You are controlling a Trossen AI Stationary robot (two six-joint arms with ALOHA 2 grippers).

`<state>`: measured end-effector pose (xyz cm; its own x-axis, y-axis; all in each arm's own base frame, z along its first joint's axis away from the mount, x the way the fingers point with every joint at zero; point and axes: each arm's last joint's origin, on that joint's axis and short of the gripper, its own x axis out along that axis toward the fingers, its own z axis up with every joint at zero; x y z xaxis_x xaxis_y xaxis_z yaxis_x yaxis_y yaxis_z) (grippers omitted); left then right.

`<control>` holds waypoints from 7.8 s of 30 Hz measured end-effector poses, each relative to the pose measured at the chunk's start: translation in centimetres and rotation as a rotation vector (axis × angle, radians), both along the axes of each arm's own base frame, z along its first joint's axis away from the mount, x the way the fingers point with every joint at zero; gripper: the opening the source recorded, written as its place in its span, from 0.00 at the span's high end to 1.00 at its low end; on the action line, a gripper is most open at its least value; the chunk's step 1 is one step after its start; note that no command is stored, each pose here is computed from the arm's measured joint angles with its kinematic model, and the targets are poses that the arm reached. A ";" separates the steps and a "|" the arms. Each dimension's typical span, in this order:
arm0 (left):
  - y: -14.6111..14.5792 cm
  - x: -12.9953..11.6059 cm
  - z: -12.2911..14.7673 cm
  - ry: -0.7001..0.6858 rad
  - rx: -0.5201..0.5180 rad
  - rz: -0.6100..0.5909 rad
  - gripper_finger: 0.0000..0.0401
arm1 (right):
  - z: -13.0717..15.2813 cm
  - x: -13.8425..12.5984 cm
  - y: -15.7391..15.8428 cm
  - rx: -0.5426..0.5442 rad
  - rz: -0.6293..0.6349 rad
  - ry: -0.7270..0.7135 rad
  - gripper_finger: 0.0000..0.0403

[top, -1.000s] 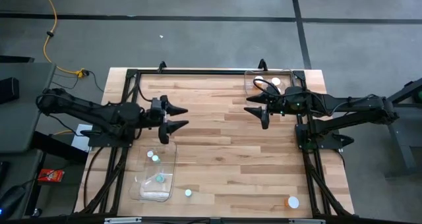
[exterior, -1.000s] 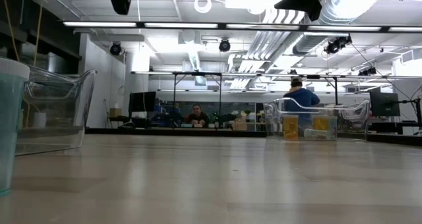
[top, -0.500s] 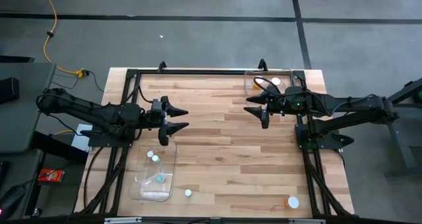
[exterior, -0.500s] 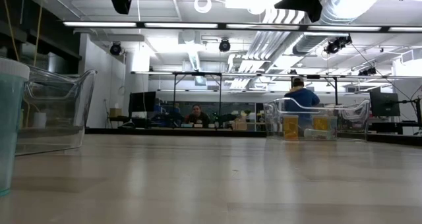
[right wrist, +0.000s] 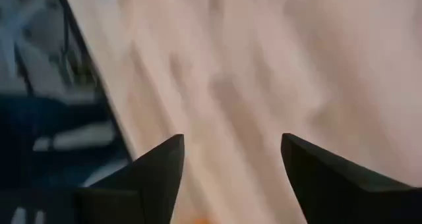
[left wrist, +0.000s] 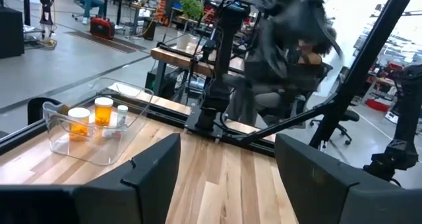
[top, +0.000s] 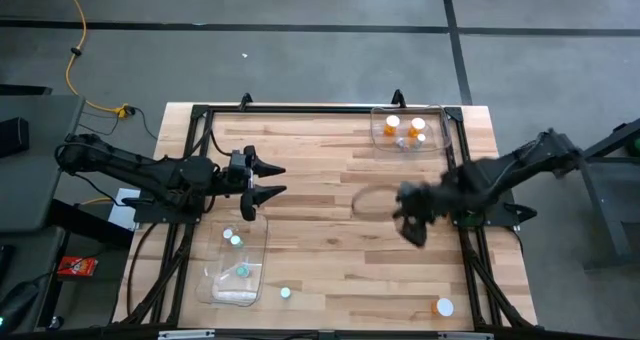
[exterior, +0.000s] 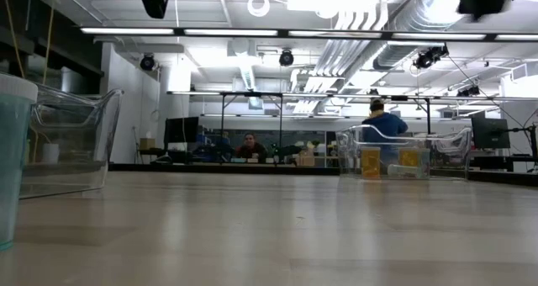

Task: Pick and place medicine bottles into bin by pill shape (circle, oval)
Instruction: Put the large orange capsule bottle into the top transparent bin, then put the green tablet bottle into the bottom transparent bin

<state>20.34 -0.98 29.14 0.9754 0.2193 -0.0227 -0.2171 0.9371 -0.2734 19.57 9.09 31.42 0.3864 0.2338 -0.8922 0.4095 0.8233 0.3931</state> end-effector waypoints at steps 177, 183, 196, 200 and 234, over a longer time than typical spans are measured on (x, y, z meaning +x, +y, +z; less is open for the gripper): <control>1.1 0.0 1.4 -0.185 -0.214 -0.099 0.41 | -7.2 0.6 -21.7 -0.790 -0.609 -0.468 0.50; 1.2 0.0 1.4 -0.188 -0.215 -0.074 0.41 | -11.0 -0.5 -22.1 -0.810 -0.724 -0.407 0.50; 1.3 0.0 1.4 -0.191 -0.215 -0.046 0.41 | -14.9 -0.1 -22.9 -0.782 -0.874 -0.366 0.50; 1.3 0.0 1.4 -0.191 -0.215 -0.047 0.41 | -15.9 0.2 -23.0 -0.751 -0.865 -0.336 0.49; 1.4 0.0 1.3 -0.138 -0.030 0.012 0.41 | -1.0 2.9 -10.2 -0.424 -0.266 -0.990 0.34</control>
